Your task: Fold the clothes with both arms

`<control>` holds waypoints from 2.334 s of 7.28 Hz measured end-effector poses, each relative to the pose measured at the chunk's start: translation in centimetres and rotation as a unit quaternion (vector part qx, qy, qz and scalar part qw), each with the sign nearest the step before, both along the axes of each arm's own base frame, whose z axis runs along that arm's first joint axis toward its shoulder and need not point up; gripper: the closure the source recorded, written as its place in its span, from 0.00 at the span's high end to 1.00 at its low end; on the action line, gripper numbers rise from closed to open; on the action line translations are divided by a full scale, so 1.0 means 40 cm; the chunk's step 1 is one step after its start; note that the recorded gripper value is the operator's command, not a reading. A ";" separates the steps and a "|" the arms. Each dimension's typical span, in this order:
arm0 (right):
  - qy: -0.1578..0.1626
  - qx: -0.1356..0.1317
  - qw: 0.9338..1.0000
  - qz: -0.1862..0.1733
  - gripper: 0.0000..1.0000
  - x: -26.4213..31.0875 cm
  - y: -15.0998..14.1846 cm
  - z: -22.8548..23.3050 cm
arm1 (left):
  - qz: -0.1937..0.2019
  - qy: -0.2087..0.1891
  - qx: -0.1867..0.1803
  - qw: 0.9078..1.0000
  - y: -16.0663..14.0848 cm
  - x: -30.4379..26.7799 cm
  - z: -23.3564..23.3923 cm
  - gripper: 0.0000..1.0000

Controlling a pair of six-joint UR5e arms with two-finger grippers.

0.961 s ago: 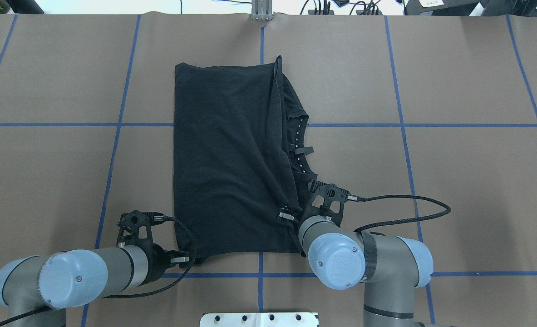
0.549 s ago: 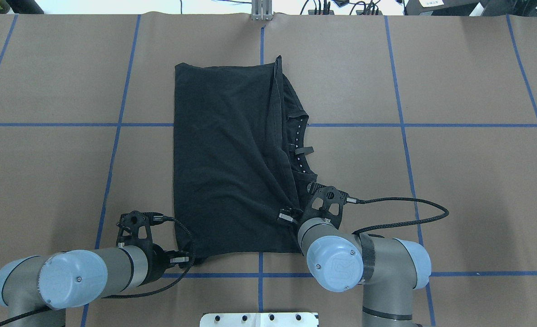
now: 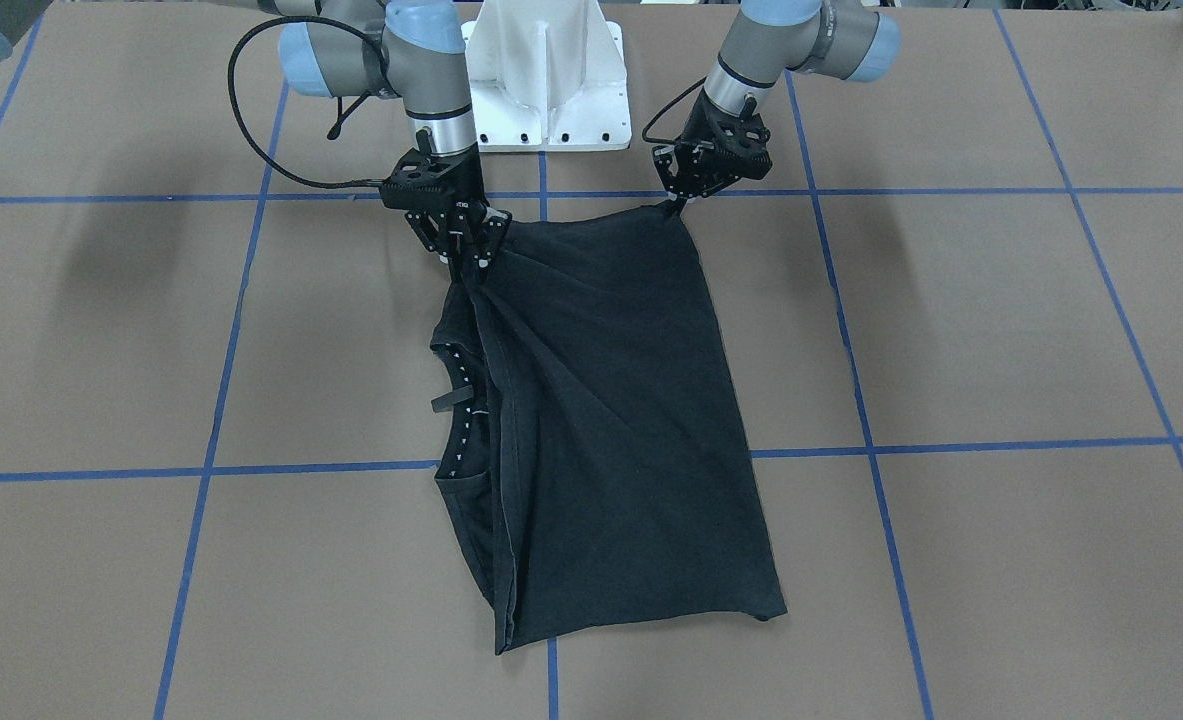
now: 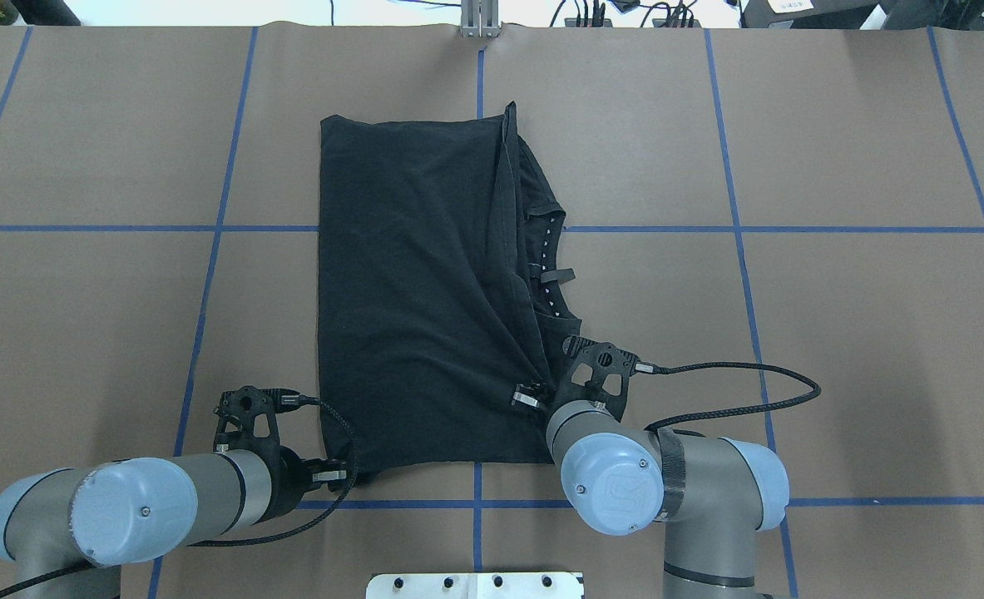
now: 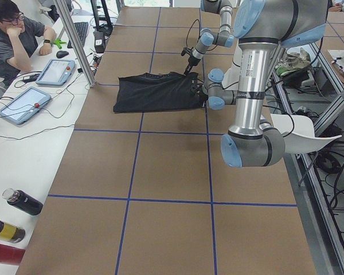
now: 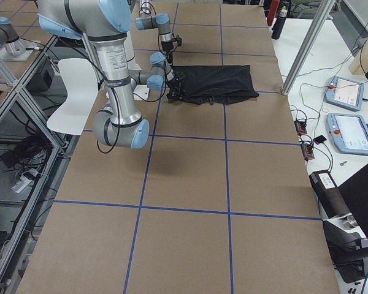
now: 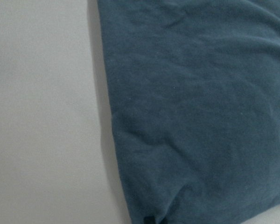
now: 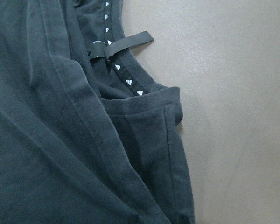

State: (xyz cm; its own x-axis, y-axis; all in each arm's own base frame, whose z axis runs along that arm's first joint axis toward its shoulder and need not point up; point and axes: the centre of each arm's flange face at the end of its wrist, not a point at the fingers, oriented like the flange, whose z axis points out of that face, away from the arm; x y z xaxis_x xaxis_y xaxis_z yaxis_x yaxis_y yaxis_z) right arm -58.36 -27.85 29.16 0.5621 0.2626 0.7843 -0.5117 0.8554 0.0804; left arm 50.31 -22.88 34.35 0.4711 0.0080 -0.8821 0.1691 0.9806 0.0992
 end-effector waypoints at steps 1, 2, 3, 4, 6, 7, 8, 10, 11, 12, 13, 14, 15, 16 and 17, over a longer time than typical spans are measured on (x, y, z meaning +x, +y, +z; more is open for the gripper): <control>0.009 0.000 1.000 -0.001 0.50 0.003 0.000 0.001 | 0.000 0.000 0.000 1.000 0.000 0.000 0.000 0.00; 0.013 0.000 1.000 -0.002 0.48 0.004 0.000 -0.001 | 0.000 0.000 0.000 1.000 0.000 0.001 0.000 0.00; 0.015 0.000 1.000 -0.003 0.44 0.003 0.000 -0.002 | 0.000 0.000 0.000 1.000 0.000 0.001 -0.001 0.00; 0.015 0.000 1.000 -0.003 0.43 0.001 0.000 -0.004 | 0.001 0.001 0.000 1.000 0.000 0.001 -0.001 0.00; 0.014 0.000 1.000 -0.002 0.43 -0.007 -0.001 -0.012 | 0.001 0.001 0.000 1.000 0.000 0.001 -0.003 0.00; 0.014 0.000 1.000 -0.002 0.43 -0.009 -0.001 -0.012 | 0.001 0.002 0.000 1.000 0.000 0.000 -0.004 0.00; 0.016 -0.001 1.000 -0.002 0.43 -0.012 -0.002 -0.008 | 0.001 0.002 0.000 1.000 0.000 0.000 -0.004 0.00; 0.024 -0.002 1.000 -0.002 0.00 -0.014 -0.002 -0.004 | 0.001 0.002 0.000 1.000 0.002 0.001 -0.006 0.00; 0.026 -0.003 1.000 -0.002 0.00 -0.015 -0.002 -0.006 | 0.001 0.002 0.000 1.000 0.002 0.001 -0.006 0.00; 0.025 -0.003 1.000 -0.001 0.00 -0.016 -0.003 -0.013 | 0.001 0.003 0.000 1.000 0.002 0.001 -0.006 0.00; 0.023 -0.003 1.000 -0.002 0.00 -0.017 -0.003 -0.019 | 0.001 0.003 0.000 1.000 0.001 0.001 -0.006 0.00; 0.021 -0.002 1.000 -0.002 0.00 -0.017 -0.003 -0.026 | 0.001 0.003 0.000 1.000 0.001 0.001 -0.006 0.00; 0.018 -0.001 1.000 -0.003 0.00 -0.014 -0.002 -0.033 | 0.001 0.003 0.000 1.000 0.001 0.001 -0.006 0.00; 0.014 0.001 1.000 -0.005 0.00 -0.001 -0.003 -0.049 | 0.001 0.004 0.000 1.000 0.000 -0.002 -0.010 0.00; 0.008 0.005 1.000 -0.008 0.00 0.032 -0.002 -0.084 | 0.001 0.009 0.002 1.000 -0.002 -0.011 -0.023 0.00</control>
State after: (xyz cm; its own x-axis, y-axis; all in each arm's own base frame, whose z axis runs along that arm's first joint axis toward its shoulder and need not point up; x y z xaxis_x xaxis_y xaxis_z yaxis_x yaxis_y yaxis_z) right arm -57.09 -27.94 25.79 0.5789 0.2461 0.7774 -0.4964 0.8627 0.0965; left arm 49.88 -22.98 33.45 0.4550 0.0132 -0.8904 0.1691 0.9804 0.1010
